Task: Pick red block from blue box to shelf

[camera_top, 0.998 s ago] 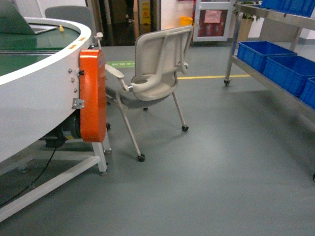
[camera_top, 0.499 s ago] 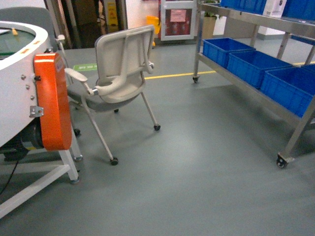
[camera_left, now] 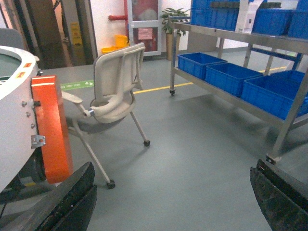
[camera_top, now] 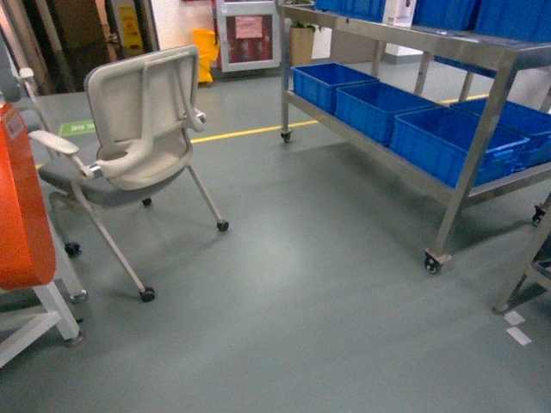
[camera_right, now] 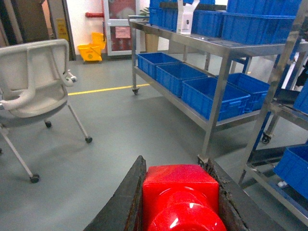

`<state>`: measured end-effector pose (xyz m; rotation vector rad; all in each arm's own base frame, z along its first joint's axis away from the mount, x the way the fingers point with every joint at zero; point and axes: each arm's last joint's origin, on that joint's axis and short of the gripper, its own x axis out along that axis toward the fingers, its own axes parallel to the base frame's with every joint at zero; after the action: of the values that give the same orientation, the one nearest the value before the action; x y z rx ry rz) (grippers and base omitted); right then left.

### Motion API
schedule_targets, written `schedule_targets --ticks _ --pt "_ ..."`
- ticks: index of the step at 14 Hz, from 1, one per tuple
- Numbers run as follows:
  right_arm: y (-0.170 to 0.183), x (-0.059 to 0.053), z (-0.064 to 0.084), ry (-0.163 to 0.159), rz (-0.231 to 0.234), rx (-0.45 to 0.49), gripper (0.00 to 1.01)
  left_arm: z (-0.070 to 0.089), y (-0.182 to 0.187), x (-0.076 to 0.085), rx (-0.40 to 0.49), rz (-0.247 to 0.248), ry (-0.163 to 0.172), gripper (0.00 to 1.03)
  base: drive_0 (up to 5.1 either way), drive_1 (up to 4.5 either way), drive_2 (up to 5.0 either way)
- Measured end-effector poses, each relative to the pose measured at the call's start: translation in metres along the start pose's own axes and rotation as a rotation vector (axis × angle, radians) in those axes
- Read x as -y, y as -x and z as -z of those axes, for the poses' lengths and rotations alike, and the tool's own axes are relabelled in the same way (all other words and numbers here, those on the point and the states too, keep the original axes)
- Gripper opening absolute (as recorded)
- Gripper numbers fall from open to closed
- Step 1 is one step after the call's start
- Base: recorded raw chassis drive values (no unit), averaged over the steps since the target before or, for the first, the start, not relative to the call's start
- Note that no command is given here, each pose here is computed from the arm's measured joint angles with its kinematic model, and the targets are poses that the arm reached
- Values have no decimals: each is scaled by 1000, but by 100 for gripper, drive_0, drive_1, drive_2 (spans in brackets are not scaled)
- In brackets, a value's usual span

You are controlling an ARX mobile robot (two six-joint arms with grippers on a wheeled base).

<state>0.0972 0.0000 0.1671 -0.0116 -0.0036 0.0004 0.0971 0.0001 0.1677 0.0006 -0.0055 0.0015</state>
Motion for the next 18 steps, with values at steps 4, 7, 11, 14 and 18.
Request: schedule_targets --ticks 4,7,11,14,18 --pt "0 0 0 0 0 0 28 0 0 0 0 0 0 98 -152 -152 -152" --pt "0 0 0 0 0 0 28 0 0 0 0 0 0 98 -152 -152 -152" --pt "0 0 0 0 0 0 28 0 0 0 0 0 0 98 -152 -152 -152" --pt "0 0 0 0 0 0 28 0 0 0 0 0 0 98 -155 -155 -155" --pt "0 0 0 0 0 0 28 0 0 0 0 0 0 98 -155 -155 -155"
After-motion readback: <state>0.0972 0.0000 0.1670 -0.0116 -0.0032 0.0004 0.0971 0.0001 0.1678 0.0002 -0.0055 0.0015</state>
